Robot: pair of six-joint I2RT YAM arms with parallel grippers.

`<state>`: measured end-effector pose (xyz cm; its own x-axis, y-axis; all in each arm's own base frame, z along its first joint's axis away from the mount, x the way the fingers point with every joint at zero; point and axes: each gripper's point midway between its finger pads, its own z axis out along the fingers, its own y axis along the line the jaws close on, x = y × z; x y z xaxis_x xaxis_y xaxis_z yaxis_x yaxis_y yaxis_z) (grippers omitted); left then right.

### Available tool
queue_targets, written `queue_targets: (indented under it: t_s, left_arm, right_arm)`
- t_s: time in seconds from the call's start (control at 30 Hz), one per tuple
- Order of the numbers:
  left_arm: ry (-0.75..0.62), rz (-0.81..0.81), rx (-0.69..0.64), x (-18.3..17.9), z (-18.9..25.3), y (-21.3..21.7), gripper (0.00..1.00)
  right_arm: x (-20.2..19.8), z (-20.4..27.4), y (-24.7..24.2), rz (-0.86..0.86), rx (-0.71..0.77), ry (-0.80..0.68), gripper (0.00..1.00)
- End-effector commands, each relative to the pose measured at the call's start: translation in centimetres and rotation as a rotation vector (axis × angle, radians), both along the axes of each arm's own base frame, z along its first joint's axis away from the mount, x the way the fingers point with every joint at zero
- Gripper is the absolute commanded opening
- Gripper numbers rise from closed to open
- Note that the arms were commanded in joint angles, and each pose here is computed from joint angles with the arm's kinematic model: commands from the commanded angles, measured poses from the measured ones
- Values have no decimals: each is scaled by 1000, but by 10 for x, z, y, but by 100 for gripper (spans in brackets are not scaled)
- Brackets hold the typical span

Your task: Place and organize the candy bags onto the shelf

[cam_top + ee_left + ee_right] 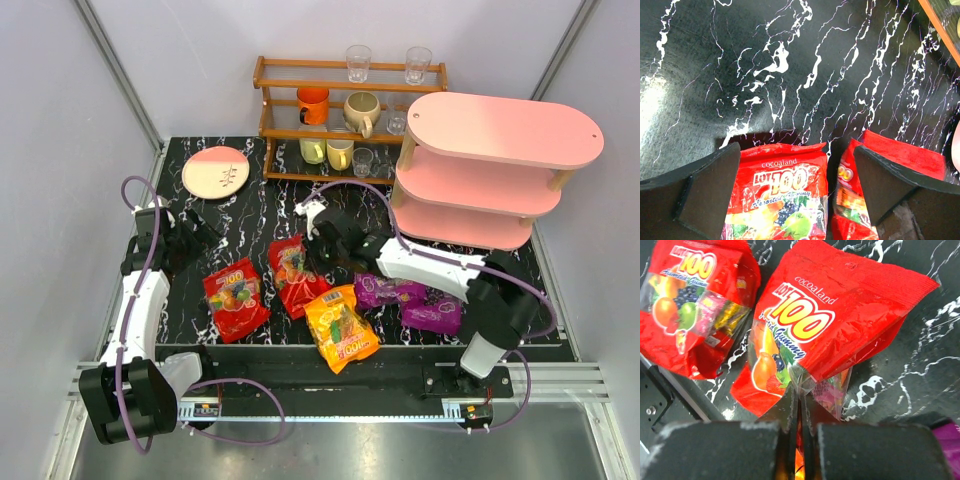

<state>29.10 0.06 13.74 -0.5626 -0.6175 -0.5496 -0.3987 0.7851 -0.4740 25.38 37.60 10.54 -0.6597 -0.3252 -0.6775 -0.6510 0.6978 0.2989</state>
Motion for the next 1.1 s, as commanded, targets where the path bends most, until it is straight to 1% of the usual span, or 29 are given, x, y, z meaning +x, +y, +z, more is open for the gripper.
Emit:
queue_targets:
  t_s: [0.0, 0.1, 0.2, 0.3, 0.37, 0.43, 0.47, 0.53, 0.57, 0.6, 0.63, 0.67, 0.7, 0.77, 0.83, 1.07]
  left_arm:
    - [-54, -11, 1, 10, 12, 2, 99]
    - [-51, -11, -1, 10, 11, 1, 99]
    - [-49, -14, -4, 9, 10, 1, 99]
    - [-53, -12, -3, 10, 12, 1, 99]
    - [-49, -11, -5, 10, 11, 1, 99]
    - [-46, -11, -6, 10, 10, 1, 99]
    - [-46, -12, -9, 10, 10, 1, 99]
    - [-43, -13, -11, 9, 9, 0, 99]
    - [-43, -13, -11, 9, 9, 0, 99]
    - [-44, -10, -10, 10, 9, 1, 99]
    - [-43, -15, -14, 10, 9, 0, 99]
    - [-43, -13, -14, 9, 8, 0, 99]
    - [-48, -12, -14, 10, 9, 0, 99]
    - [-42, -14, -17, 9, 8, 0, 99]
    - [-44, -17, -16, 10, 8, 0, 99]
    - [-51, -25, -26, 11, 10, -2, 99]
  right_arm:
    - [8, 112, 12, 91, 141, -235, 0]
    - [11, 136, 6, 97, 150, -300, 0]
    - [17, 162, -2, 60, 158, -369, 0]
    - [25, 194, -14, 13, 169, -449, 0]
    - [31, 227, -26, -29, 195, -501, 0]
    - [46, 249, -50, -95, 202, -524, 0]
    - [52, 274, -60, -124, 238, -548, 0]
    - [68, 302, -92, -193, 271, -570, 0]
    - [71, 325, -103, -221, 297, -605, 0]
    - [79, 338, -121, -263, 295, -638, 0]
    - [82, 345, -130, -279, 284, -646, 0]
    - [81, 370, -140, -303, 305, -689, 0]
    - [89, 371, -155, -346, 271, -690, 0]
    - [92, 390, -170, -396, 274, -727, 0]
    - [96, 400, -189, -451, 274, -749, 0]
    - [97, 438, -225, -533, 317, -823, 0]
